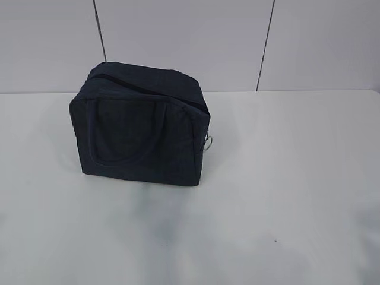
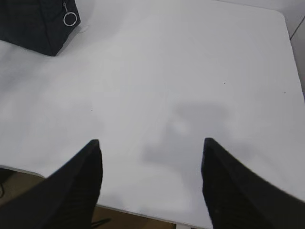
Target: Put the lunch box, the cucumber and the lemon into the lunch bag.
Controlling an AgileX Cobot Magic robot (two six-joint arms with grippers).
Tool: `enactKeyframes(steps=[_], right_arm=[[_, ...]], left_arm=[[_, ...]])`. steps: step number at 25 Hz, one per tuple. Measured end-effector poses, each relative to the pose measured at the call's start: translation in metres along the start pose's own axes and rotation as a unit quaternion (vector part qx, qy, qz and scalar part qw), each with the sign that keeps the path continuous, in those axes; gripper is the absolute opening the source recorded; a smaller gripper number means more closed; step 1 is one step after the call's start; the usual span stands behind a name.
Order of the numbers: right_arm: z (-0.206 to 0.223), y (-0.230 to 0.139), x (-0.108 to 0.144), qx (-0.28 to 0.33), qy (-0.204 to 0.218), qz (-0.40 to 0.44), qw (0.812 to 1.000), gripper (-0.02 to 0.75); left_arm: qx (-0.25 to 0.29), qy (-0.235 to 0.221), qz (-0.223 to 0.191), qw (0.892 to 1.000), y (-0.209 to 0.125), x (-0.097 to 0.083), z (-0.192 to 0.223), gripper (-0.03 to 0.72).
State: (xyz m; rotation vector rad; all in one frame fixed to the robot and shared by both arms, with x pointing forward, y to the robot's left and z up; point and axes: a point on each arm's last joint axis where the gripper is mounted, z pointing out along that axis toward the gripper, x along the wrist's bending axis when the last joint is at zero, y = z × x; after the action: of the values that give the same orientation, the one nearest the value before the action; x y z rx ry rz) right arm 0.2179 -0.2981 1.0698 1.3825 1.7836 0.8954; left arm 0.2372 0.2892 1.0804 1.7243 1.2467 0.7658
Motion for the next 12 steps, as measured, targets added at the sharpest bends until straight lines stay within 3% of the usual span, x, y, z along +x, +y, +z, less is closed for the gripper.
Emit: enactKeyframes(steps=[8,12], right_arm=[[0.016,-0.017,0.001,0.014,-0.006,0.006,1.000,0.497],[0.020,-0.017,0.000,0.010,-0.007,0.006,1.000,0.492]], left_arm=[[-0.029,0.012,0.010,0.999,-0.009,0.000,-0.012,0.345],[-0.013,0.012,0.008,1.000,-0.016,0.000,-0.004,0.345]])
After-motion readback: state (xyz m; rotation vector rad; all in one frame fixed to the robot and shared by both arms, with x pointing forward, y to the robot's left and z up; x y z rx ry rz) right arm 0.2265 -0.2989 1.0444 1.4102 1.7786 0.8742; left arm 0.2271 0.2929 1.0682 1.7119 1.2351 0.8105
